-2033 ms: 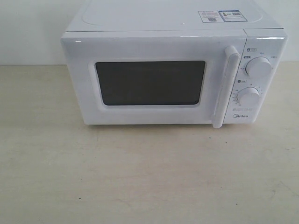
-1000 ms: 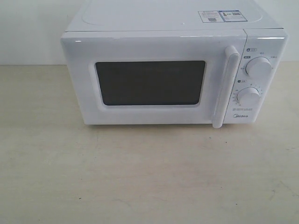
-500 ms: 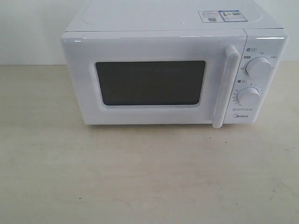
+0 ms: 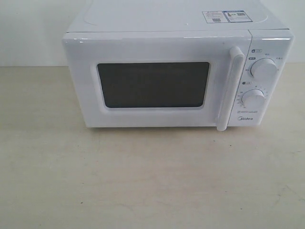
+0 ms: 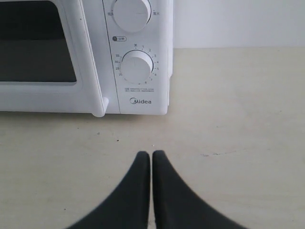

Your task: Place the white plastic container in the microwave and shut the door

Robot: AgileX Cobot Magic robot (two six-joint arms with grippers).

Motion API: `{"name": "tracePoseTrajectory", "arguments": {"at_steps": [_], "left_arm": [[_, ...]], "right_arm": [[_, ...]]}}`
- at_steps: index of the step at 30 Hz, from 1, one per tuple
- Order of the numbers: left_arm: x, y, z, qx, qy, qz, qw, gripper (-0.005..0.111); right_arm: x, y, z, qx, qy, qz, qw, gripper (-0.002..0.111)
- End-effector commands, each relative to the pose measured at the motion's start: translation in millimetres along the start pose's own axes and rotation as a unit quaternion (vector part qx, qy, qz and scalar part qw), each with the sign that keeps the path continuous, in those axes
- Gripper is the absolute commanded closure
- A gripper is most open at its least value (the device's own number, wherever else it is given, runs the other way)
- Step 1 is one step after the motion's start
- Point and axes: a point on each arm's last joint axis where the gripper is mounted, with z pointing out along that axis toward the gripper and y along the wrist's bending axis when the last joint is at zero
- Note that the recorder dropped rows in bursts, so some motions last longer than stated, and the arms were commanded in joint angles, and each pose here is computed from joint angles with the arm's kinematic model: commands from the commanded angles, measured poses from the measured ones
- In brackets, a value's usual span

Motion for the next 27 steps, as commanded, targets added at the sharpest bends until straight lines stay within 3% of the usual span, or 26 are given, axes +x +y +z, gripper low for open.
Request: {"name": "tracePoseTrajectory", "arguments": {"at_steps": [1,7,13,22,27], "left_arm": [[15.1,1.1,5.7,-0.034,-0.015,-0.022,0.999,0.102],[20.7,6.4,14.3,-0.077,-0.048,-0.023,0.996,0.102],[29.1,9.2,19.5,-0.105,-0.033,-0.016,0.994,0.102],[47.2,10.0,29.3,-0.108,-0.008,-0.028,0.994,0.102],[57.3,13.6,37.3,-0.125,-0.028,-0.023,0.991,0.102]], "right_arm": [[-0.5,-0.2,-0.3,0.002,-0.005,0.000,1.000,0.108],[-0.5,-0.2,-0.3,0.002,-0.005,0.000,1.000,0.108],[-0.5,-0.2,-0.3,0.002,-0.005,0.000,1.000,0.108],[-0.3,-0.2,-0.3,0.002,-0.004,0.000,1.000,0.108],[-0.3,-0.2,-0.3,0.002,-0.004,0.000,1.000,0.108]]}}
